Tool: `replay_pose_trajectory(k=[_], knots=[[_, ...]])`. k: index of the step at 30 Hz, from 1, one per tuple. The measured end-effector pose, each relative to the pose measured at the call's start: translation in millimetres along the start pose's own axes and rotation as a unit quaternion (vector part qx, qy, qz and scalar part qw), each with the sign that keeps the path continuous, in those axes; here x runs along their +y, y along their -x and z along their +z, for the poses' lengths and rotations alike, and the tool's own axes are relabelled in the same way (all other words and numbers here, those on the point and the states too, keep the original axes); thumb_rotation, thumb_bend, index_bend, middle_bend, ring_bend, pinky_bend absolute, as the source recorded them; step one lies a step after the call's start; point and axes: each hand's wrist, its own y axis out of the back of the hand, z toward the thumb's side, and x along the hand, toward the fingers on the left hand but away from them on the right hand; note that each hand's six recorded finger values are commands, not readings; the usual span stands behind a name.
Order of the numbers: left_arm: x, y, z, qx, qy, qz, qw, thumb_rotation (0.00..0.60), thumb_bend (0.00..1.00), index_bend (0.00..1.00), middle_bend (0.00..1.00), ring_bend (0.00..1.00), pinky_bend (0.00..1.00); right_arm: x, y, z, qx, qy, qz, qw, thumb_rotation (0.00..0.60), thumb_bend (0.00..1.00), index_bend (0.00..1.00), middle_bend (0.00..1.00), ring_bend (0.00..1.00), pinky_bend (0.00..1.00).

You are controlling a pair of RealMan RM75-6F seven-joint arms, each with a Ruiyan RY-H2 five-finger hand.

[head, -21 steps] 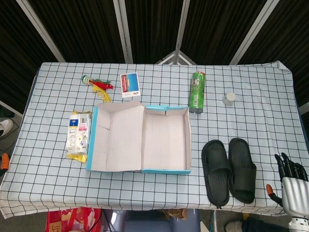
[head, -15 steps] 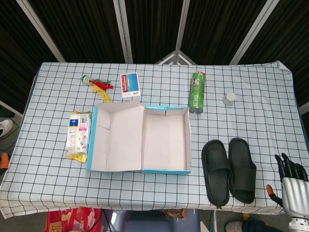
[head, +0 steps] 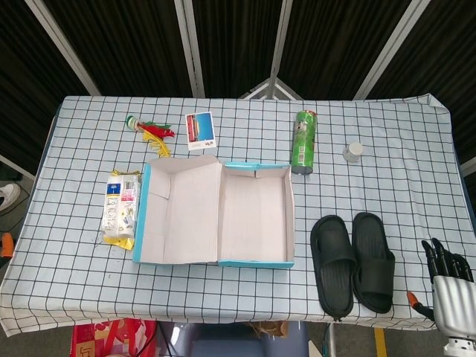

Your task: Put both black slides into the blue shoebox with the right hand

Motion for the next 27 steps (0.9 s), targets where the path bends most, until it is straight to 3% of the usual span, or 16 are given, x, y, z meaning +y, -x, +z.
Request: replay_pose_trajectory(k=[9, 15, 27], knots=[[1.5, 0.3, -0.8, 0.003, -0.002, 0.001, 1.0000, 0.600, 0.73, 0.13, 0.04, 0.00, 0.00, -10.3, 17.0, 29.1, 0.038, -0.014, 0.036, 0.9985, 0.600, 0.19, 0.08, 0.06, 0.13, 0.12], [-2.9, -3.6, -6.7, 0.016, -0.008, -0.006, 0.9998, 0.600, 0.73, 0.13, 0.04, 0.00, 0.00, -20.4, 40.0, 58.3, 0.067, -0.028, 0.080, 0.9942, 0.600, 0.19, 0.08, 0.06, 0.13, 0.12], [-11.8, -12.2, -17.7, 0.046, -0.033, -0.014, 0.9983, 0.600, 0.73, 0.13, 0.04, 0.00, 0.00, -50.9, 83.7, 116.1, 0.115, -0.096, 0.176, 0.9730, 0.600, 0.19, 0.08, 0.06, 0.13, 0.12]])
